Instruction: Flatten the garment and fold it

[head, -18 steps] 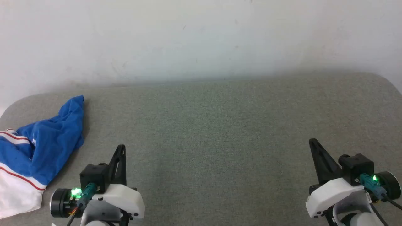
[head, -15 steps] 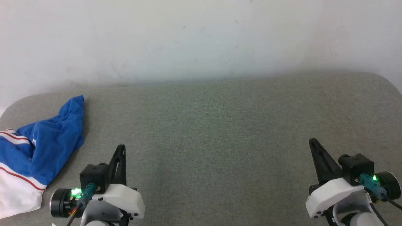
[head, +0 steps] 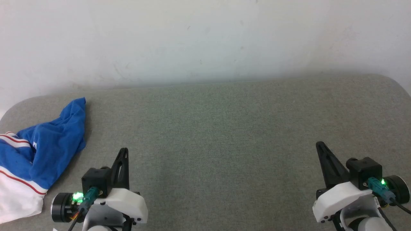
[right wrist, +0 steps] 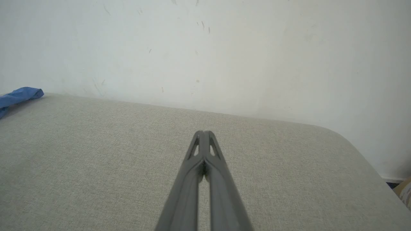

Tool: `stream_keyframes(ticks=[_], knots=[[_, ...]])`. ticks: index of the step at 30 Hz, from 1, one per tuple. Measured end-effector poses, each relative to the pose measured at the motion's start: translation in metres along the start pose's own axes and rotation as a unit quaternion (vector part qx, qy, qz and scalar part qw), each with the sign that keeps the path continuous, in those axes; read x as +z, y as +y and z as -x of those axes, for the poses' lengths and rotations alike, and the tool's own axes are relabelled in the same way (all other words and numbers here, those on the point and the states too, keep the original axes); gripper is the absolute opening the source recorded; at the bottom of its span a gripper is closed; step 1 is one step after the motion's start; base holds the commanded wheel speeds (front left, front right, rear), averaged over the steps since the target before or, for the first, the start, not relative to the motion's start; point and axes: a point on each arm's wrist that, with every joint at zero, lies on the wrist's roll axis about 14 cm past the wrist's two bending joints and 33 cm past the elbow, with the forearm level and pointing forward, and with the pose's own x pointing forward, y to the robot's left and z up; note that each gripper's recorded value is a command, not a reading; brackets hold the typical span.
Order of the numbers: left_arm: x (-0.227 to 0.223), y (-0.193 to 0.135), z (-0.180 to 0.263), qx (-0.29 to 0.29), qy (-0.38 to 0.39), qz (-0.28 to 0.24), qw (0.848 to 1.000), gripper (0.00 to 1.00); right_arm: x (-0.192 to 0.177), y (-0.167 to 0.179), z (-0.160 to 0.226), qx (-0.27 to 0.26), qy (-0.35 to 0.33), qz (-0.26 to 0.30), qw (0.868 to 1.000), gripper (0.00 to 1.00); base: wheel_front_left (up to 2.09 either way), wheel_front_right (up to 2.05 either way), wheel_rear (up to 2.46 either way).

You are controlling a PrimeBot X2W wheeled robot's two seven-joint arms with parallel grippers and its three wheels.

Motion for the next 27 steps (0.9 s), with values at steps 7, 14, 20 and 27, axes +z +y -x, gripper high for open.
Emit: stream_keyframes(ticks=[7,14,20,27], knots=[[0.0000,0.0000,0.0000,0.000,0.000,0.000,1.000,0.00,0.0000,0.0000,0.0000,0.000,0.000,0.000,1.000,0.00,0.00,0.00,0.00],[0.0000,0.0000,0.0001,0.000,0.000,0.000,1.000,1.00,-0.0011,-0.0002,0.0003,0.000,0.002,0.000,1.000,1.00,0.00,0.00,0.00],[0.0008,0.0001,0.0002,0.000,-0.004,0.000,1.000,1.00,-0.0018,-0.0033,0.0006,-0.005,0.001,-0.002,1.000,1.00,0.00,0.00,0.00],[0.0018,0.0021,0.0013,0.004,-0.009,0.002,1.000,1.00,-0.0011,-0.0075,-0.0001,-0.010,-0.005,-0.006,1.000,1.00,0.00,0.00,0.00]])
